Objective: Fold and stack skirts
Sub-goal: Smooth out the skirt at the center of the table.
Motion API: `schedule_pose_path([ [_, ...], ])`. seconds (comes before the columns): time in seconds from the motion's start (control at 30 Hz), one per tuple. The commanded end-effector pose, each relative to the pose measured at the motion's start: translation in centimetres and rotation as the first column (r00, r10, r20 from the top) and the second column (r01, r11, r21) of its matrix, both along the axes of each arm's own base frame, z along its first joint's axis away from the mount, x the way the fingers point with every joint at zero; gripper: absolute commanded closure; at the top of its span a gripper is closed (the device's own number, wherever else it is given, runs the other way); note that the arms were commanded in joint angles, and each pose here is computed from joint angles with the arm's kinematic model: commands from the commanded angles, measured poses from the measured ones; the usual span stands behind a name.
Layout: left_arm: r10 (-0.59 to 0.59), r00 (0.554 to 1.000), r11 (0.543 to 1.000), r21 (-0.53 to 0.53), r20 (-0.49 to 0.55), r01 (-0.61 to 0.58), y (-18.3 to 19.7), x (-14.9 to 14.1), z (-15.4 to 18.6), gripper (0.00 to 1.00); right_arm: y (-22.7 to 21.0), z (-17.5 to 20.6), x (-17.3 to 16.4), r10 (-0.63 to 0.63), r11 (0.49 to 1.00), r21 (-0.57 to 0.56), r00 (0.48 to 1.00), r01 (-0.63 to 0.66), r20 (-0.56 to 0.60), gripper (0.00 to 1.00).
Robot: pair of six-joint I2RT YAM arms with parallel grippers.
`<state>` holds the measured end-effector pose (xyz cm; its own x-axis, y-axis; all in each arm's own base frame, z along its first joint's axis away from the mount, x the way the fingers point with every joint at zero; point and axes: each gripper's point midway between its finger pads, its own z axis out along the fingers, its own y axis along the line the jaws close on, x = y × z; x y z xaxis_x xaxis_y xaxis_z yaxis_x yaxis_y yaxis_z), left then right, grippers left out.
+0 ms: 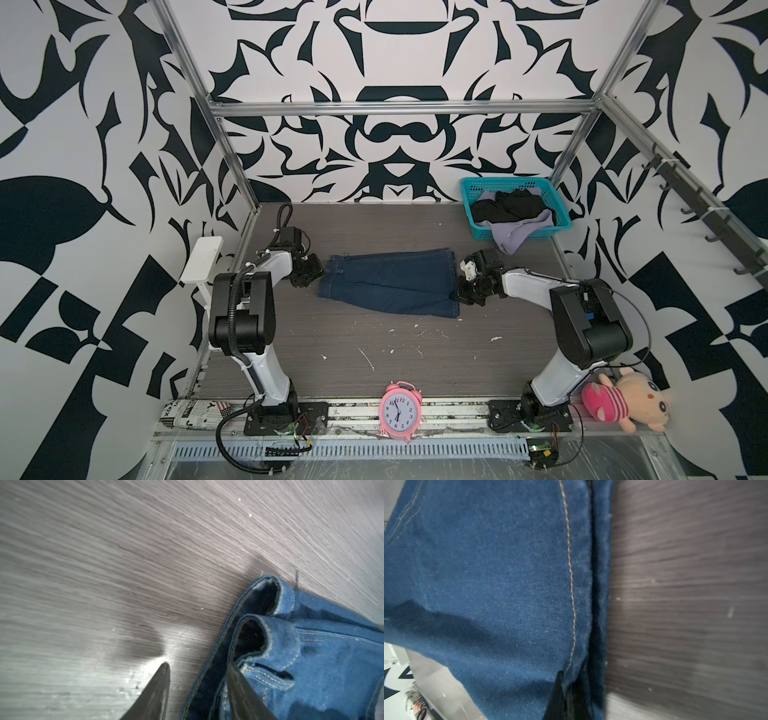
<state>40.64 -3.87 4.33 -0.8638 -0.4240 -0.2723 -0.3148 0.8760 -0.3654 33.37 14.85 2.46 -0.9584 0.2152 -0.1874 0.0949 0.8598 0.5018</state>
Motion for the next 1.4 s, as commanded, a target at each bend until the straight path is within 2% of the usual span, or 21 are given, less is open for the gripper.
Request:
schedule_pose_path([
  [0.0,0.029,1.0,0.998,0.048,0.013,-0.03,1.0,-1.0,1.7,0.51,-2.8,-3.2,-1.0,-0.026,0.987,-0.159,0.999,0.02,-0.034,1.0],
  [0.07,0.056,0.997,0.997,0.059,0.047,-0.059,1.3,-1.2,3.4,0.51,-3.0,-3.5,-1.0,-0.026,0.984,-0.175,0.999,0.018,-0.044,1.0],
  [0.1,0.067,0.996,0.996,0.062,0.063,-0.071,1.3,-1.4,4.2,0.51,-2.9,-3.5,-1.1,-0.026,0.985,-0.174,0.998,0.017,-0.051,0.97],
  [0.2,0.071,0.988,0.989,0.121,0.14,-0.088,0.9,-2.1,7.4,0.49,-2.5,-2.1,-0.9,-0.021,0.986,-0.166,0.999,0.016,-0.029,0.79],
  [0.27,0.047,0.98,0.988,0.132,0.195,-0.074,-0.2,-2.4,9.5,0.48,-2.3,0.3,-0.5,-0.008,0.983,-0.182,1.0,0.011,0.018,0.68],
  [0.37,0.0,0.967,0.999,0.033,0.254,-0.008,-2.8,-2.1,10.7,0.47,-2.5,4.7,0.5,-0.016,0.972,-0.231,0.992,0.044,0.122,0.52],
  [0.43,-0.03,0.965,0.998,-0.037,0.262,0.041,-4.3,-1.7,10.0,0.49,-2.3,7.6,1.0,-0.013,0.97,-0.236,0.983,0.056,0.181,0.42],
  [0.53,-0.054,0.971,0.991,-0.103,0.231,0.08,-5.9,-1.2,8.0,0.57,-1.2,10.3,1.4,0.03,0.966,-0.257,0.974,0.029,0.225,0.43],
  [0.63,-0.06,0.976,0.99,-0.116,0.21,0.085,-6.9,-0.9,6.2,0.6,0.4,10.3,1.5,0.065,0.971,-0.238,0.968,-0.006,0.241,0.45],
  [0.73,-0.076,0.975,0.987,-0.123,0.211,0.103,-8.0,-1.0,4.8,0.61,1.4,9.0,1.2,0.089,0.975,-0.218,0.973,-0.042,0.213,0.58],
  [0.8,-0.077,0.976,0.983,-0.151,0.203,0.109,-8.5,-1.1,3.8,0.62,2.2,8.2,1.3,0.092,0.983,-0.178,0.97,-0.052,0.225,0.73],
  [0.87,-0.07,0.981,0.983,-0.155,0.179,0.099,-8.4,-1.2,2.5,0.64,2.0,6.7,1.5,0.073,0.982,-0.187,0.975,-0.034,0.209,0.89],
  [0.97,-0.032,0.99,0.983,-0.173,0.135,0.055,-7.6,-1.4,0.4,0.66,0.7,4.4,1.6,0.051,0.975,-0.223,0.985,-0.013,0.163,0.92],
  [1.07,0.055,0.996,0.962,-0.272,0.076,-0.032,-6.3,-1.6,-1.6,0.69,-0.5,2.0,1.4,0.018,0.972,-0.233,0.994,0.009,0.11,0.93],
  [1.13,0.088,0.994,0.952,-0.299,0.071,-0.063,-5.7,-1.8,-2.4,0.69,-1.2,0.7,1.2,0.0,0.969,-0.248,0.997,0.019,0.078,0.94],
  [1.27,0.095,0.994,0.954,-0.291,0.062,-0.073,-5.2,-2.0,-2.7,0.69,-1.1,-1.0,1.0,-0.022,0.976,-0.215,0.999,0.03,0.042,0.95],
  [1.37,0.104,0.99,0.953,-0.293,0.097,-0.072,-4.9,-1.8,-1.6,0.65,-0.7,-1.6,0.9,-0.029,0.983,-0.179,0.999,0.032,0.022,0.96],
])
